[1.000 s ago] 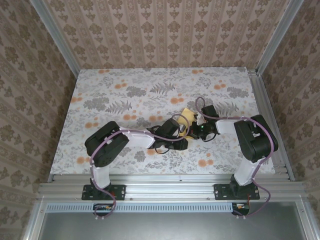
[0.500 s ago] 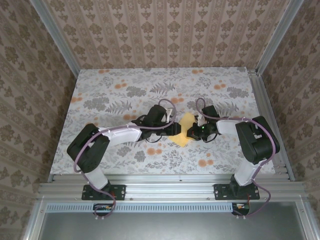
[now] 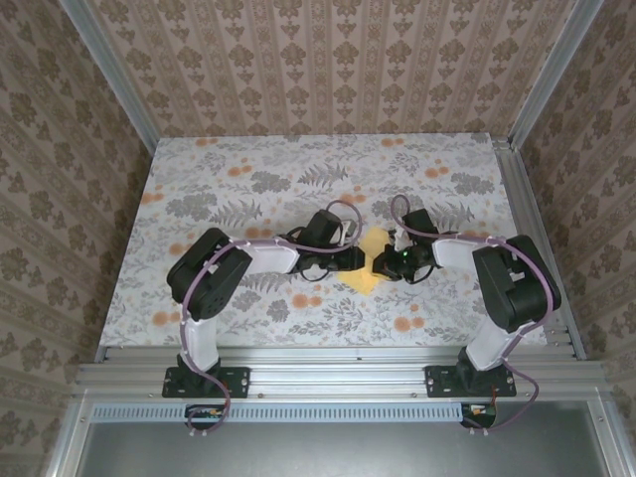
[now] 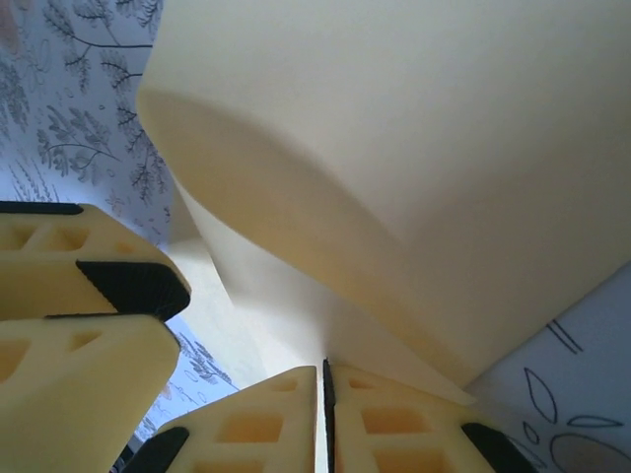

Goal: Fold a paper plane with a square sheet of paper (pick it up from the middle)
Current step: Fold the triangle a second time at the center of the table.

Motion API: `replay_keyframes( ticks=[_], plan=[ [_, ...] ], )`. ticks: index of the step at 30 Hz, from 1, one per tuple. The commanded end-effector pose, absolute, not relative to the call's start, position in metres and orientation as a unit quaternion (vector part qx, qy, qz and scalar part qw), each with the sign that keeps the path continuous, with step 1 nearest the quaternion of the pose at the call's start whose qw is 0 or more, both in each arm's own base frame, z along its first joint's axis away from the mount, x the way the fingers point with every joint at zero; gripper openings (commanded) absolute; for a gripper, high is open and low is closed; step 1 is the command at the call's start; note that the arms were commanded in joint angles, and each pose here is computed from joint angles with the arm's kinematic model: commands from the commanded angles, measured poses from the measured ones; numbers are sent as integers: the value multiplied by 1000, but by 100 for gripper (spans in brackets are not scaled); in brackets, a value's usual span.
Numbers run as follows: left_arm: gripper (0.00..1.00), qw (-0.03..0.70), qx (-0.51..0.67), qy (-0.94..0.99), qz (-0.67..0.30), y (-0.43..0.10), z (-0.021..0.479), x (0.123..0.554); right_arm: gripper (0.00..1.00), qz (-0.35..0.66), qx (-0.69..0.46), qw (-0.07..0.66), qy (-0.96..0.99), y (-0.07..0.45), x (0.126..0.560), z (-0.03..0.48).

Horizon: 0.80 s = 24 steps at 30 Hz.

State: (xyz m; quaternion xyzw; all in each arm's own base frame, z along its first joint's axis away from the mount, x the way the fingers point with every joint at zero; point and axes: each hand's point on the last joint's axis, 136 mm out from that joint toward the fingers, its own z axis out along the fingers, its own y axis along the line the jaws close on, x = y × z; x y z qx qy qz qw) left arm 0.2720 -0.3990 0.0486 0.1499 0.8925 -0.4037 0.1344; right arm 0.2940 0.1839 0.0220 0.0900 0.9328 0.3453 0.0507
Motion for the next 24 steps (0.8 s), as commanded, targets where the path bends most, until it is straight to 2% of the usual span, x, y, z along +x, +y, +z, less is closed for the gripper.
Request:
replay_keyframes(
  ticks=[1,9,24],
  plan=[
    [25,142,176,881,-415,-410,55,279,15,343,79,66,934,183,294,36],
    [25,128,175,885,-413,-412,40,282,14,364,74,62,927,194,281,48],
    [25,108,169,896,-396,-401,18,284,11,336,69,39,938,196,272,14]
  ],
)
